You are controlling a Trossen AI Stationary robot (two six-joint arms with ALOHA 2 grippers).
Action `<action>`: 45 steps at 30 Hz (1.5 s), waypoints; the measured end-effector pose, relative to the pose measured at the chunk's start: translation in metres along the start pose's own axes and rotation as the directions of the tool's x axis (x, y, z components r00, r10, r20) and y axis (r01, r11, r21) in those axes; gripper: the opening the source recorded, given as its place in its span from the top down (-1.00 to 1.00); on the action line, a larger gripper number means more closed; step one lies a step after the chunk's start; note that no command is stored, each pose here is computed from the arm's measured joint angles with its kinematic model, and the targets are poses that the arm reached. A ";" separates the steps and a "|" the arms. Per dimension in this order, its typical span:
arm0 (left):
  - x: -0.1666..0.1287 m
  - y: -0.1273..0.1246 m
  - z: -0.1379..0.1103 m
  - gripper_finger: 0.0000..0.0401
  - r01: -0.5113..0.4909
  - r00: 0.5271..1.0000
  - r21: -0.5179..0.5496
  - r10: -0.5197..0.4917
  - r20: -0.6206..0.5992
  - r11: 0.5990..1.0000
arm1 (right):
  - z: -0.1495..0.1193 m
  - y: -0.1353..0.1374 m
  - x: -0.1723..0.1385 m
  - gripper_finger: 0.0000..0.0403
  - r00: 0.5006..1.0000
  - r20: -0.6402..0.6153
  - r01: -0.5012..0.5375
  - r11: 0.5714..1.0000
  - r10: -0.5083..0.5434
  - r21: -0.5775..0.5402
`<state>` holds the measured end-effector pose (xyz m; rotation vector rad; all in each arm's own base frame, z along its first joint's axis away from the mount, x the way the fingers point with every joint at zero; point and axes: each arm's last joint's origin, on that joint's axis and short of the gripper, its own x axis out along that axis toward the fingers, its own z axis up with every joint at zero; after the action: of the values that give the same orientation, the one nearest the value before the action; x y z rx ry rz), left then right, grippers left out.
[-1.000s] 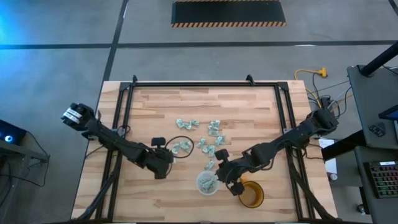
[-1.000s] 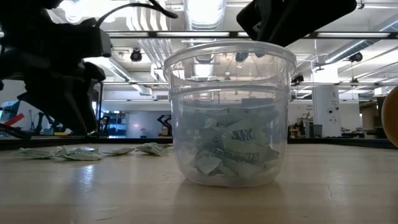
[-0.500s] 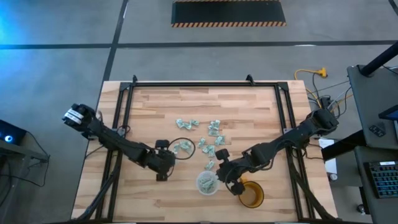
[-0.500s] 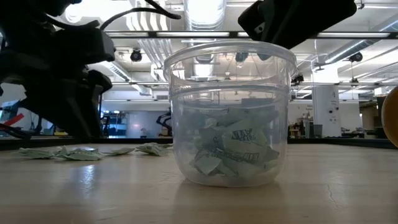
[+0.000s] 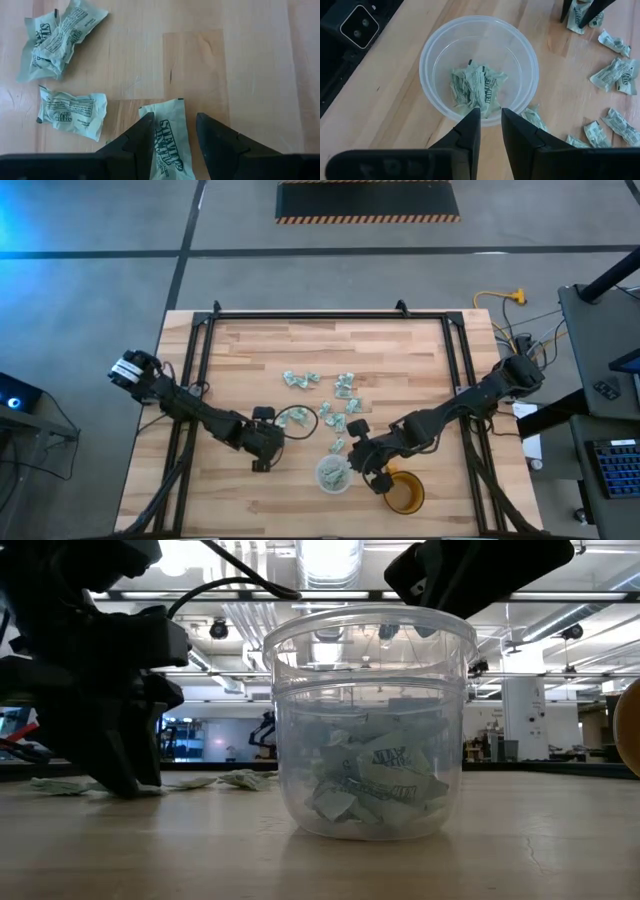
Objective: Pick and place Stevia / Truvia into bins
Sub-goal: Put the stevia packet into the transparent bin
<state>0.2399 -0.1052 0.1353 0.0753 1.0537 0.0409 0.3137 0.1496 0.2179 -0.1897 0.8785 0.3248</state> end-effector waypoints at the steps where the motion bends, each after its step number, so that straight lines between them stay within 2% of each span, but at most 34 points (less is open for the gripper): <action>1: 0.000 0.000 0.000 0.35 0.001 1.000 0.000 -0.001 0.000 1.000 | 0.000 0.000 0.000 0.66 1.000 0.000 0.000 1.000 0.000 0.001; 6: 0.000 0.000 0.000 0.49 0.010 1.000 0.007 -0.010 -0.003 1.000 | 0.000 0.000 0.000 0.66 1.000 0.000 0.000 1.000 0.000 0.001; 14: 0.000 0.000 0.000 0.96 0.012 1.000 0.052 -0.011 -0.007 0.999 | 0.000 0.000 0.000 0.66 1.000 0.000 0.000 1.000 0.000 -0.001; 18: -0.003 0.001 0.000 0.96 0.011 1.000 0.052 -0.011 0.001 0.999 | 0.000 0.000 0.000 0.66 1.000 0.000 0.014 1.000 -0.014 -0.014; 22: -0.013 0.000 0.013 0.98 0.011 0.998 0.056 -0.015 0.062 0.998 | 0.003 -0.005 -0.004 0.66 0.987 0.004 0.161 0.986 -0.161 -0.031; 27: -0.027 -0.001 0.032 0.99 -0.028 0.982 0.042 0.020 0.186 0.999 | 0.002 -0.011 -0.014 0.66 0.931 -0.044 0.363 0.932 -0.362 0.014; 29: -0.030 -0.004 0.043 0.99 -0.007 0.960 0.067 -0.012 0.281 0.998 | -0.001 -0.013 -0.015 0.66 0.911 -0.070 0.410 0.911 -0.407 0.044; 33: -0.033 -0.013 0.061 0.99 0.027 0.887 0.161 -0.098 0.451 0.987 | -0.008 -0.014 -0.015 0.66 0.894 -0.127 0.441 0.895 -0.430 0.071; 36: -0.034 -0.016 0.069 0.99 0.049 0.840 0.210 -0.155 0.521 0.976 | -0.012 -0.014 -0.015 0.66 0.884 -0.146 0.458 0.886 -0.444 0.079; 41: -0.034 -0.021 0.077 0.99 0.057 0.775 0.235 -0.191 0.603 0.970 | -0.014 -0.015 -0.015 0.66 0.865 -0.153 0.491 0.868 -0.478 0.070; 45: -0.023 -0.027 0.083 0.99 0.096 0.709 0.286 -0.267 0.653 0.953 | -0.018 -0.018 -0.015 0.66 0.837 -0.171 0.535 0.843 -0.519 0.057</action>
<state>0.3008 -0.1377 0.1945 0.1824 0.2995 -0.2808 0.2983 0.1242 0.2187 -0.3559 0.9507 -0.2584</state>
